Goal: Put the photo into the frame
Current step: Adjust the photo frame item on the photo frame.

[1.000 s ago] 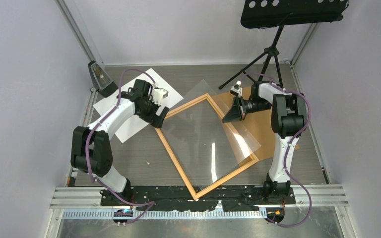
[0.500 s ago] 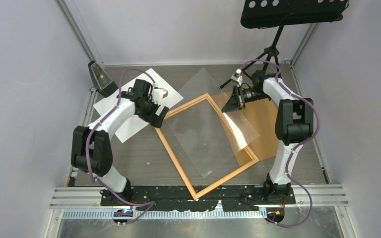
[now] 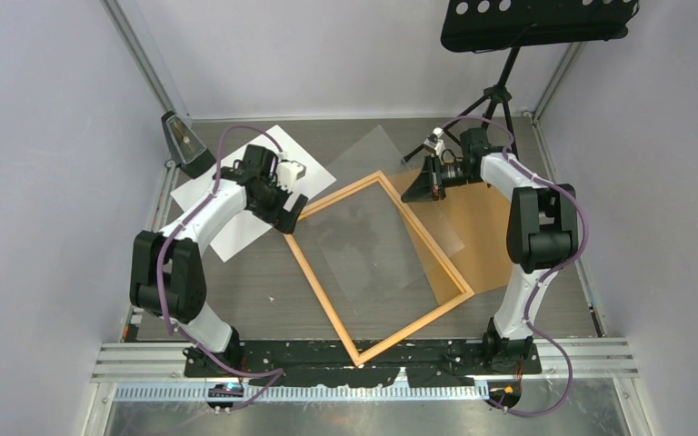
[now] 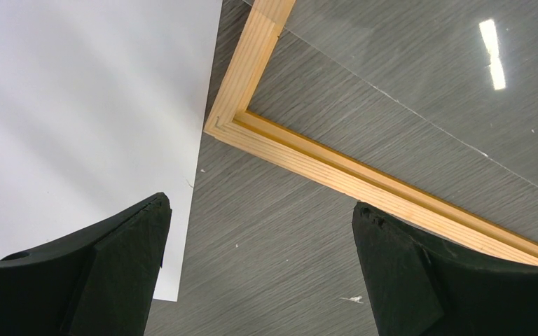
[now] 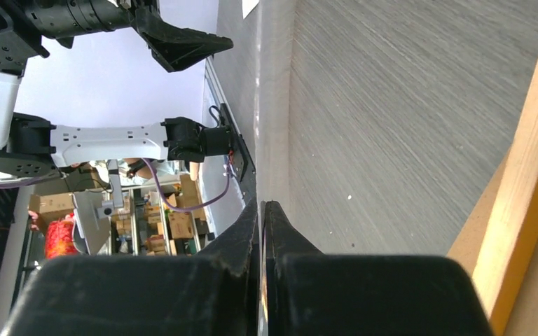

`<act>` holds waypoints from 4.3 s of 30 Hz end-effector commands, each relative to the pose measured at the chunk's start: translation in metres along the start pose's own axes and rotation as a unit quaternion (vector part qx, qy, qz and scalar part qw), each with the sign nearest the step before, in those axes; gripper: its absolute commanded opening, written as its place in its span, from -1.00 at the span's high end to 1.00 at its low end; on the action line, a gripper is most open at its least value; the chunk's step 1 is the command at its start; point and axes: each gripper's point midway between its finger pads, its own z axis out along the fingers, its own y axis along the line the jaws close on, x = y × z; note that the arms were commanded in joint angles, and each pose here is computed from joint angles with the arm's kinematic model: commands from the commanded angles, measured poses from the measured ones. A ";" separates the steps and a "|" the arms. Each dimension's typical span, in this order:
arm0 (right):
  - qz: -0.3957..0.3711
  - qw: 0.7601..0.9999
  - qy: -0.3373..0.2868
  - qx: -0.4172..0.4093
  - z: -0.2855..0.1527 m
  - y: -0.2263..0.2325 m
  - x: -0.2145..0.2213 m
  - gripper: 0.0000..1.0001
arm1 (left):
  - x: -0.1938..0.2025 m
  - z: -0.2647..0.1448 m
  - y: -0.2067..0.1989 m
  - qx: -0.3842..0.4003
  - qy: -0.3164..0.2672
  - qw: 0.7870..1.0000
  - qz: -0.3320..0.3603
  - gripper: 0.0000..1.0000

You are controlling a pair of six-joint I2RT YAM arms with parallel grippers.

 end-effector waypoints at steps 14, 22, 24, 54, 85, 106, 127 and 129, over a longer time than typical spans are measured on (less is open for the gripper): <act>0.003 0.997 0.034 -0.070 -0.010 0.040 0.049 0.89 | -0.013 -0.005 0.007 -0.006 -0.028 1.000 -0.005 -0.99; 0.011 0.995 0.058 -0.080 -0.008 0.034 0.072 0.89 | -0.012 -0.003 0.008 -0.007 -0.023 1.000 -0.007 -0.99; 0.013 0.995 0.061 -0.080 -0.006 0.031 0.074 0.89 | -0.012 -0.002 0.009 -0.007 -0.022 1.000 -0.007 -0.99; -0.018 0.993 0.041 -0.112 -0.009 0.040 0.070 0.88 | -0.009 0.000 0.010 -0.013 -0.019 1.000 -0.006 -0.99; -0.010 0.985 0.067 -0.157 -0.003 0.040 0.062 0.88 | -0.006 0.002 0.014 -0.020 -0.010 1.000 -0.006 -0.99; -0.005 0.985 0.076 -0.156 0.007 0.029 0.047 0.88 | -0.007 0.001 0.019 -0.019 -0.010 1.000 -0.015 -0.99; -0.048 0.999 0.004 0.001 0.021 0.002 0.000 0.89 | -0.007 0.001 0.022 -0.020 -0.010 1.000 -0.016 -0.98; -0.033 0.999 0.034 -0.002 0.022 0.001 0.008 0.88 | -0.007 0.001 0.023 -0.018 -0.010 1.000 -0.016 -0.98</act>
